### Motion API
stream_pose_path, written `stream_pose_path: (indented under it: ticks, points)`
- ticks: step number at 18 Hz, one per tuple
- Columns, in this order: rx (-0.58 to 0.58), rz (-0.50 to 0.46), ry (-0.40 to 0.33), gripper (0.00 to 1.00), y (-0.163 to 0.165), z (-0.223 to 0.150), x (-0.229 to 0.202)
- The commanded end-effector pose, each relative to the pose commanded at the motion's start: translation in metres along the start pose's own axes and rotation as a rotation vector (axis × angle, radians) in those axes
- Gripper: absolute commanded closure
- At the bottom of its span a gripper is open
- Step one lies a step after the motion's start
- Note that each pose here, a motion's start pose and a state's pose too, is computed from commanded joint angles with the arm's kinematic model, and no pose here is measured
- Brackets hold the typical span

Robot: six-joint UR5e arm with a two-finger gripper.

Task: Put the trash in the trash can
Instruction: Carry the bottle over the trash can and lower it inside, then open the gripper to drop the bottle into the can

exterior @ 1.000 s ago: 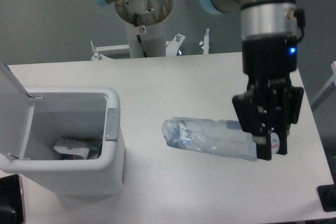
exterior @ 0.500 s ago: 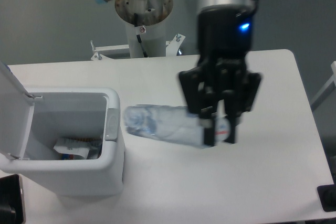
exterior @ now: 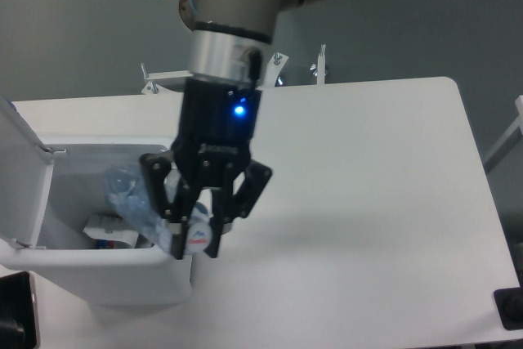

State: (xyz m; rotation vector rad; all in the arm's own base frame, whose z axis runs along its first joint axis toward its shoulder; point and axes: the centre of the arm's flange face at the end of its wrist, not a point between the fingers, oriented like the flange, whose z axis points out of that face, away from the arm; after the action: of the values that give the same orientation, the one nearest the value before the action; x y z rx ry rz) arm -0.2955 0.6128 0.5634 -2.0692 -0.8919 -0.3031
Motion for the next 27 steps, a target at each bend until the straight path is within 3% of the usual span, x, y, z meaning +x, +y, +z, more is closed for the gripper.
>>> stream_pose_path:
  ticks: [5, 11, 17, 18, 20, 24, 27]
  points:
    - [-0.072, 0.139, 0.017, 0.75, 0.034, 0.028, 0.014]
    - [-0.146, 0.191, 0.039, 0.72, 0.073, 0.05, 0.029]
    - [-0.154, 0.199, 0.047, 0.63, 0.078, 0.052, 0.037]
    - [-0.155, 0.2, 0.047, 0.56, 0.079, 0.052, 0.036]
    - [-0.148, 0.226, 0.044, 0.0, 0.077, 0.05, 0.037]
    - [-0.136, 0.243, 0.044, 0.0, 0.072, 0.044, 0.04]
    - [-0.108, 0.279, 0.0, 0.0, 0.056, 0.036, 0.016]
